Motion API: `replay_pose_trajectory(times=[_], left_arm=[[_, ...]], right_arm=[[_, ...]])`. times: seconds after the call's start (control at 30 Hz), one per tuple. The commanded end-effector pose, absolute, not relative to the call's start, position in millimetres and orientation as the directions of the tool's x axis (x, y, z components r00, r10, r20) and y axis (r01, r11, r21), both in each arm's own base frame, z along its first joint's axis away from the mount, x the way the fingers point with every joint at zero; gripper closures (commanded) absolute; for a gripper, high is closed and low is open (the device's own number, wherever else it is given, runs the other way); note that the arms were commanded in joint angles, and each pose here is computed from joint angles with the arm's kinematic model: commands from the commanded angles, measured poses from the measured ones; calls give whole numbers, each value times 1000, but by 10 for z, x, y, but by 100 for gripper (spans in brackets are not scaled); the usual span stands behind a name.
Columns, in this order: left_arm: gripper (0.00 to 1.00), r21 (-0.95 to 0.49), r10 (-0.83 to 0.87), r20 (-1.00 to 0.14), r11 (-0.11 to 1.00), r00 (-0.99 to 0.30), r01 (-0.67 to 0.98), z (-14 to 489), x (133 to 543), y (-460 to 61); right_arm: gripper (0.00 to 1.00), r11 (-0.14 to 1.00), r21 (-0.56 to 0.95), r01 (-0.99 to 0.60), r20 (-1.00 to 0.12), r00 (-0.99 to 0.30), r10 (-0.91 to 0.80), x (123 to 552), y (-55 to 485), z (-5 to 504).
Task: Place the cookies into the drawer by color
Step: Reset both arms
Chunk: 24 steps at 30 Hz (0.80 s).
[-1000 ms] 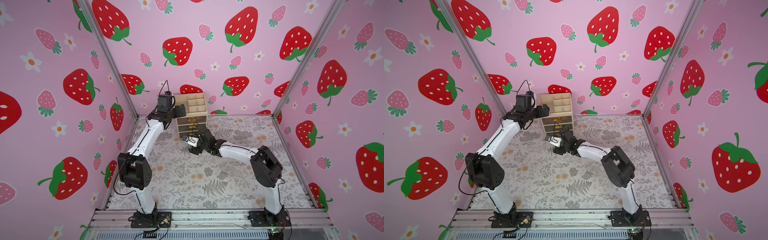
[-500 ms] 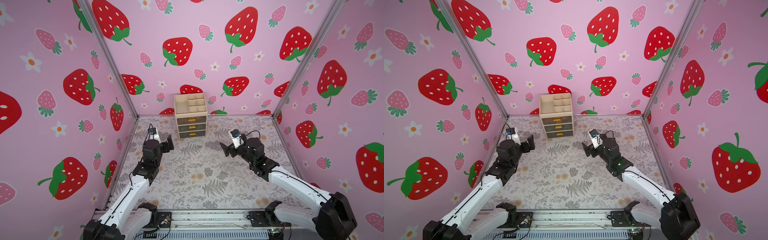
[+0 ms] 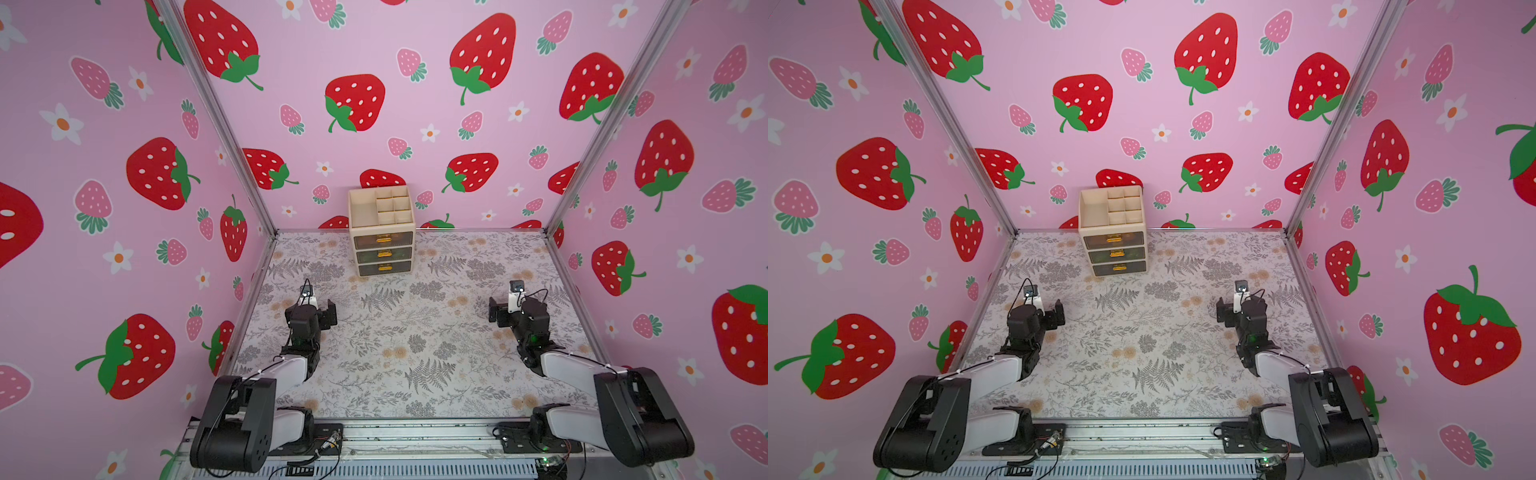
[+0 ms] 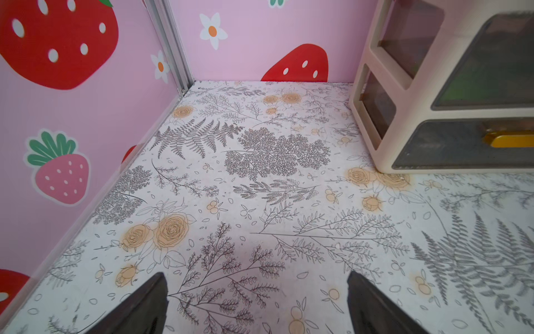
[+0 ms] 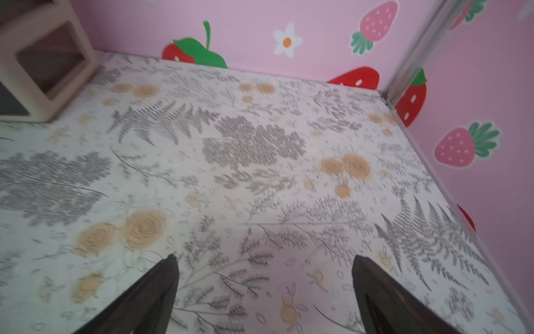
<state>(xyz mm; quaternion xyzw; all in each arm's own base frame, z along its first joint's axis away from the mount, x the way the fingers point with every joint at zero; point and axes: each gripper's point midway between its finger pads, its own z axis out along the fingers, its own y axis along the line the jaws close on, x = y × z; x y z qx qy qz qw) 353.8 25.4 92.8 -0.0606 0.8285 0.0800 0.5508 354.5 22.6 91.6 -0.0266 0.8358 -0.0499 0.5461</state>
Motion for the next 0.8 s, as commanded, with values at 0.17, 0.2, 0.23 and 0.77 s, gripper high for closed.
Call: replay_pose_trajectory(times=[0.17, 0.2, 0.23, 0.77], left_arm=[[1, -36, -119, -922, 974, -368, -225, 888, 3919, 380], [0, -28, -111, -930, 972, -351, -233, 896, 3949, 387], [1, -23, -108, -928, 972, -355, -236, 891, 3957, 384], [0, 26, -68, -921, 972, -384, -234, 883, 3969, 333]], right_arm=[[1, 999, 13, 45, -964, -266, 25, 3929, -24, 949], [1, 997, 17, 70, -942, -335, 40, 3947, -72, 879], [1, 996, 18, 86, -926, -375, 49, 3999, -103, 846], [1, 995, 37, 90, -917, -393, 70, 4051, -128, 814]])
